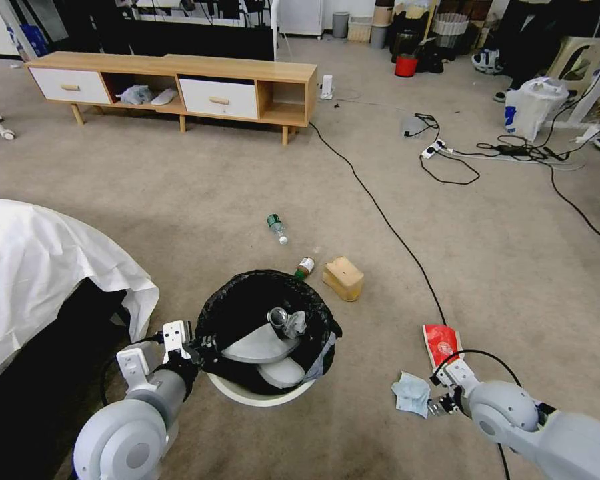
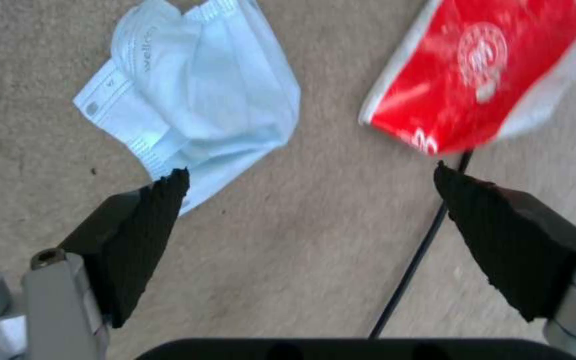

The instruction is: Pick up the trash bin and place the garbage on the floor into it.

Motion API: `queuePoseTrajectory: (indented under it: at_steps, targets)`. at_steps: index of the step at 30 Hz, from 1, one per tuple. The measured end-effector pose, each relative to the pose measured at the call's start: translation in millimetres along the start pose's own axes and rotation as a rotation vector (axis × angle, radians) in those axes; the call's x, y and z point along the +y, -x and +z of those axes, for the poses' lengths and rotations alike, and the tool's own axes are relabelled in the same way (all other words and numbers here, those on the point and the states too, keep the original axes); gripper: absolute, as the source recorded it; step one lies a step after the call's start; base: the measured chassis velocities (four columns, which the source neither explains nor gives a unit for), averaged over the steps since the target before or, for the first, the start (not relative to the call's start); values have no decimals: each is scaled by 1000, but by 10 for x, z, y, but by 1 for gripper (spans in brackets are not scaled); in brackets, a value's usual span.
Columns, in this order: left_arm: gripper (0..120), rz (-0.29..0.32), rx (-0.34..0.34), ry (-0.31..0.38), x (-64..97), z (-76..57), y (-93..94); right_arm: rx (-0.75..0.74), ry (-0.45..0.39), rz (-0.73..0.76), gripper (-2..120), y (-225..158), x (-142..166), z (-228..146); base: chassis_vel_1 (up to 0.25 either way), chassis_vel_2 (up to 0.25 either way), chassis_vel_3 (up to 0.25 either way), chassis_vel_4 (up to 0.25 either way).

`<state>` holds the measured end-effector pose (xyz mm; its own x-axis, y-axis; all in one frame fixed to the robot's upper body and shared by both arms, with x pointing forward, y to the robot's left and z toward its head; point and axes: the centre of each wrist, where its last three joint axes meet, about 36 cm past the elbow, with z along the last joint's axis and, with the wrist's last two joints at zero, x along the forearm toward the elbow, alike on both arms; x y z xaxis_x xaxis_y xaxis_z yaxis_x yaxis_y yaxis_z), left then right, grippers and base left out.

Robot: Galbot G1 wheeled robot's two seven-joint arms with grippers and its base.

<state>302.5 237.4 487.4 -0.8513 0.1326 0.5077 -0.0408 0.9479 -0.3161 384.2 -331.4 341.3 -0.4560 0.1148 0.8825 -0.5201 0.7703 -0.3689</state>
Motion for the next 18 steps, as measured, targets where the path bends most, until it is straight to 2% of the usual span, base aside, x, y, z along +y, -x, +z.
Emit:
queuePoseTrajectory:
  at_steps: [6, 10, 12, 18]
  targets:
    - [0, -1, -14, -4, -14, -1, -43, -43, -94, 0, 95, 89, 37, -209, 0, 0, 0, 0]
    - [0, -2, -16, -5, -19, 8, -50, -61, -107, -4, 95, 90, 74, -287, 0, 0, 0, 0]
    - [0, -4, -21, -8, -34, 20, -80, -94, -138, -14, 96, 83, 170, -435, 0, 0, 0, 0]
    - [0, -9, -30, -10, -36, 20, -128, -111, -201, -9, 96, 141, 278, -512, 0, 0, 0, 0]
